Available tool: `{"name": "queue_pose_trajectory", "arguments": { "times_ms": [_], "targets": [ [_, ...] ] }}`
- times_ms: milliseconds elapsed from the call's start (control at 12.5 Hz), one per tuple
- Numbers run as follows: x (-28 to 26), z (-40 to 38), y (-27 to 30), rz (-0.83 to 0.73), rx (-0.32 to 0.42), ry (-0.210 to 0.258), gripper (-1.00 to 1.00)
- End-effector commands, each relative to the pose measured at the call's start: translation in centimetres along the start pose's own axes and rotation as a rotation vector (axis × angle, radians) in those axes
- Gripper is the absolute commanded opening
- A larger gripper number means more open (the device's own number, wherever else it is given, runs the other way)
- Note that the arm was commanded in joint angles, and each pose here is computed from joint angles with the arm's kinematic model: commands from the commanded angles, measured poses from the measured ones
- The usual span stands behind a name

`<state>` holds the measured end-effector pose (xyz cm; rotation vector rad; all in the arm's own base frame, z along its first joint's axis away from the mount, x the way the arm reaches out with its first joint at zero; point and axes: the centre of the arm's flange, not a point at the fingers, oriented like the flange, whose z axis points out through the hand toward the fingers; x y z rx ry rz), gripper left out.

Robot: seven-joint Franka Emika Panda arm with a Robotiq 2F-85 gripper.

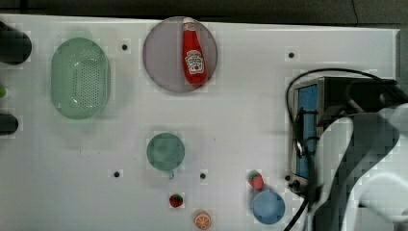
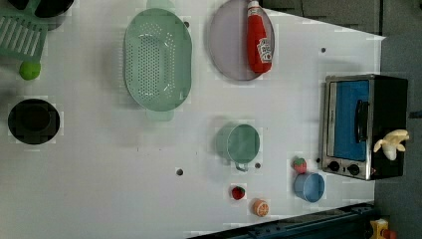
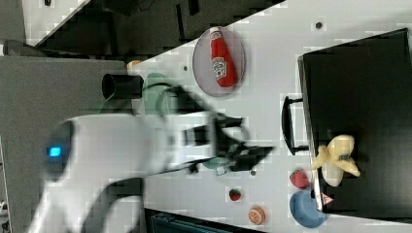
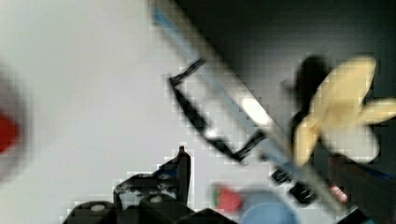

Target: Pick banana from table and place on oven.

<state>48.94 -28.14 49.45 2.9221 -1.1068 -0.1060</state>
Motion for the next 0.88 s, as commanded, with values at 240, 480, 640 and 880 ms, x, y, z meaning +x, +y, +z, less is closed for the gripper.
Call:
{"name": "queue_pose_trajectory", "arguments": {
  "times_ms": [240,480,640,880],
  "targets": [
    [-12.5,-11.5,-12.5,0.184,0.037,0.058,1.0],
    [-18.0,-13.8,-15.2,0.235,0.0,0.068,1.0],
    [-19.6,-14.6,-15.4,0.237,0.002,0.075,1.0],
    [-19.4,-14.9,-14.7,0.249,0.011,0.077,1.0]
  ]
}}
